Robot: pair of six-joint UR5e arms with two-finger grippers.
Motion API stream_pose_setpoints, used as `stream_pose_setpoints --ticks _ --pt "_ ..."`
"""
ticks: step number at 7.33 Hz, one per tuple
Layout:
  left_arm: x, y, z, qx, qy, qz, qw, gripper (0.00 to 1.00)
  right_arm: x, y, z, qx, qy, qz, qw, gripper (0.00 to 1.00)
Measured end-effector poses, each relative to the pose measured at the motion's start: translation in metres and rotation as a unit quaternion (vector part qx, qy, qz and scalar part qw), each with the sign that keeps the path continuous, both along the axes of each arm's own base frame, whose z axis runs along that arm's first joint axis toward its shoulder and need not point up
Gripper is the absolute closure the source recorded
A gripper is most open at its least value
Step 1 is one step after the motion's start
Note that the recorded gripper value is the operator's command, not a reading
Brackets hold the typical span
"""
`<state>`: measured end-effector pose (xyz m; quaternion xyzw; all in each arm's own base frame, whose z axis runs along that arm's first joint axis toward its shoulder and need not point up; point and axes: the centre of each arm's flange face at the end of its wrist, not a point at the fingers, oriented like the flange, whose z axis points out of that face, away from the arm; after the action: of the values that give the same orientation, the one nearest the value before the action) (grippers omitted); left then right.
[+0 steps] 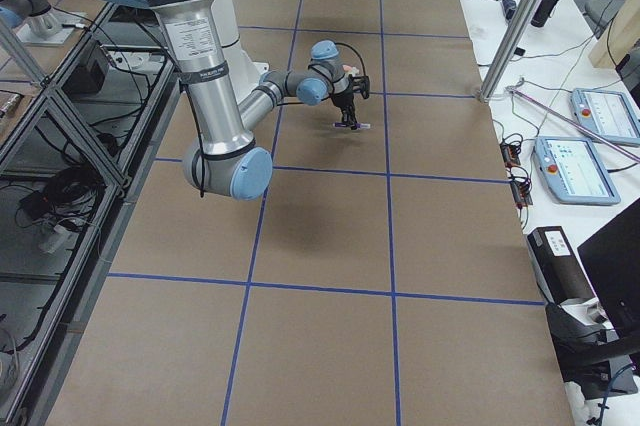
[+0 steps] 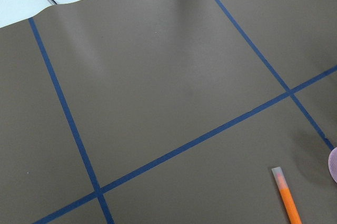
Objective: Collect pens into pen holder
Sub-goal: 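Lift the purple marker upright and carry it over the pink cup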
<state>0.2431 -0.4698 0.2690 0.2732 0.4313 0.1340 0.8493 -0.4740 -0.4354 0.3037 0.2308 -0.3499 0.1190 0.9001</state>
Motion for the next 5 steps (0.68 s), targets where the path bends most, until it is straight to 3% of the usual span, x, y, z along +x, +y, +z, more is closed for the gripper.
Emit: stream_pose_setpoints --ticks 2,4,5 --pt "0.004 -0.004 0.008 -0.007 -0.005 0.001 1.0 0.0 -0.005 0.003 -0.043 0.064 -0.012 0.077 0.9949 1.0" --pt "0.007 -0.007 0.011 -0.01 -0.007 0.002 0.9999 0.0 -0.03 0.032 -0.091 0.132 -0.035 0.147 0.9796 1.0" --pt "0.009 -0.009 0.014 -0.012 -0.008 0.003 0.9999 0.0 -0.044 0.052 -0.109 0.159 -0.042 0.166 0.9723 1.0"
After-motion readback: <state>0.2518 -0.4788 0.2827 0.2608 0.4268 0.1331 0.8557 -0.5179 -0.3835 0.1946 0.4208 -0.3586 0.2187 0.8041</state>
